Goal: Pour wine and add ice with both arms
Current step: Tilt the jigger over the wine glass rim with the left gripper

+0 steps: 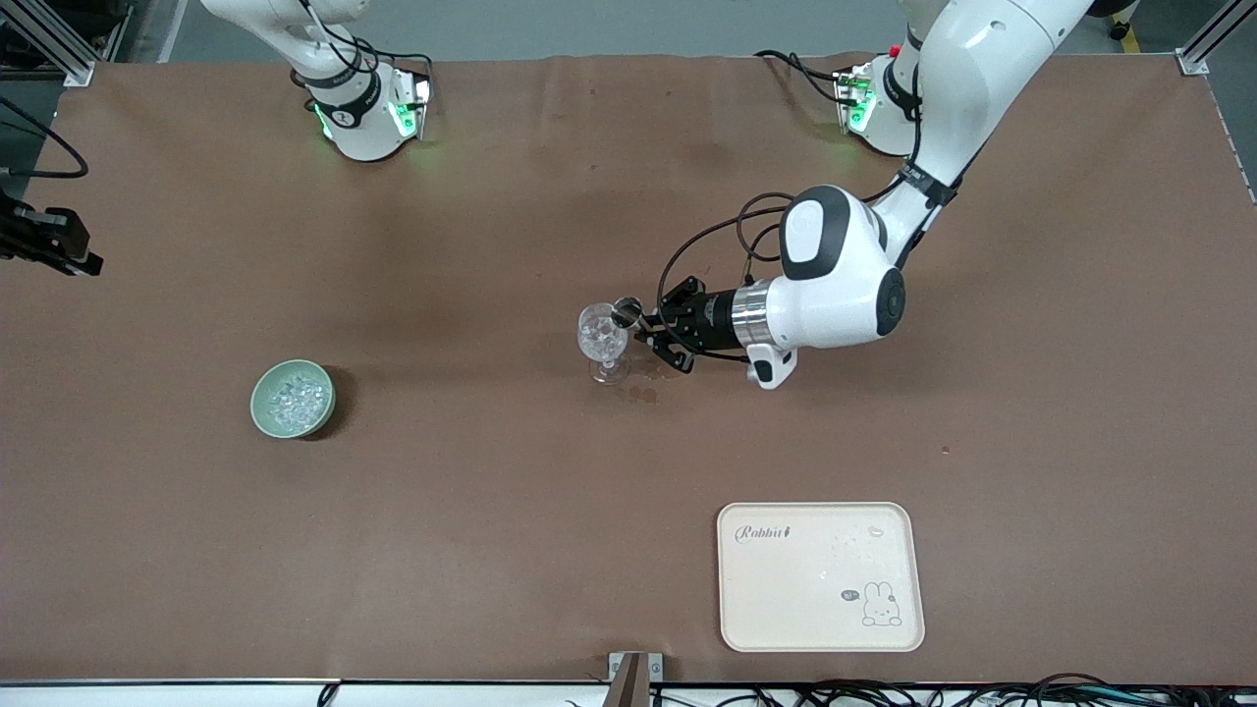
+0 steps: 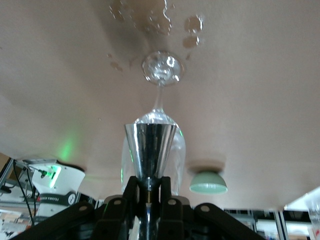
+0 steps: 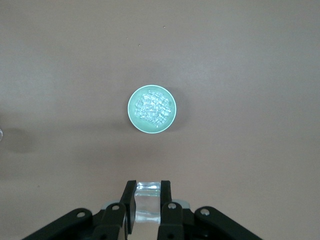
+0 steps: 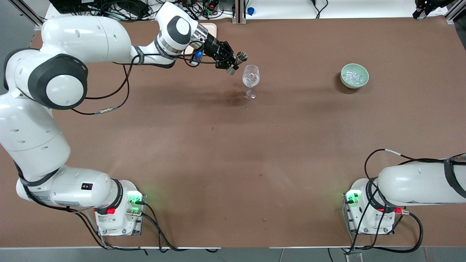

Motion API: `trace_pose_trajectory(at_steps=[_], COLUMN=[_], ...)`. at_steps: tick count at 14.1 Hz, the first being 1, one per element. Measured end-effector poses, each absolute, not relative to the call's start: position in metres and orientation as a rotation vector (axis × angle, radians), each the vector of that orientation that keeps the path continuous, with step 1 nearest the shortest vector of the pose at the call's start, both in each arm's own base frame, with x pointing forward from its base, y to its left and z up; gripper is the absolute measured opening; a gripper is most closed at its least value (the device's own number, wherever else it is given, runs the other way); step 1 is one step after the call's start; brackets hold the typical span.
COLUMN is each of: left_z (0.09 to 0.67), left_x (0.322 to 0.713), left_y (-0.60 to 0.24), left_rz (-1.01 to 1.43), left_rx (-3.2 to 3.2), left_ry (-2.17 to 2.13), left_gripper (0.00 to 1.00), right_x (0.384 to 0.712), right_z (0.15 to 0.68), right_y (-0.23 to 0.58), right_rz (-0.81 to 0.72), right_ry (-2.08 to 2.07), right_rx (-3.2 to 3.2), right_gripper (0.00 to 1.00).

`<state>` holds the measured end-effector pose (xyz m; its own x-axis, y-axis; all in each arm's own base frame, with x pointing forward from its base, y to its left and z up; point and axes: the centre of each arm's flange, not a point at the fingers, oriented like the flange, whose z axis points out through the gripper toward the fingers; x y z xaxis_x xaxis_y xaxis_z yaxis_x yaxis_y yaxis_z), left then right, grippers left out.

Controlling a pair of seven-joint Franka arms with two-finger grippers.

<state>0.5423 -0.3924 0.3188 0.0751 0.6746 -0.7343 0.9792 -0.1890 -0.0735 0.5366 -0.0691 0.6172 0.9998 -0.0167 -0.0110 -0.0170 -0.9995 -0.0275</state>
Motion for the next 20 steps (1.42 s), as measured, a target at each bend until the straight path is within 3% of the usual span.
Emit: trace_pose_trajectory(at_steps=[20], left_z=[0.344], left_x=[0.529], left_y=[-0.432], left_rz=[-0.652], left_rx=[1.992], left_ry=[1.854], left_gripper=[0.21], right_x=[0.536], right_z=[0.616], right_y=[-0.069], right_rz=[0.021], right_ry=[0.03], right_rx=[-3.113], right_gripper=[0.23])
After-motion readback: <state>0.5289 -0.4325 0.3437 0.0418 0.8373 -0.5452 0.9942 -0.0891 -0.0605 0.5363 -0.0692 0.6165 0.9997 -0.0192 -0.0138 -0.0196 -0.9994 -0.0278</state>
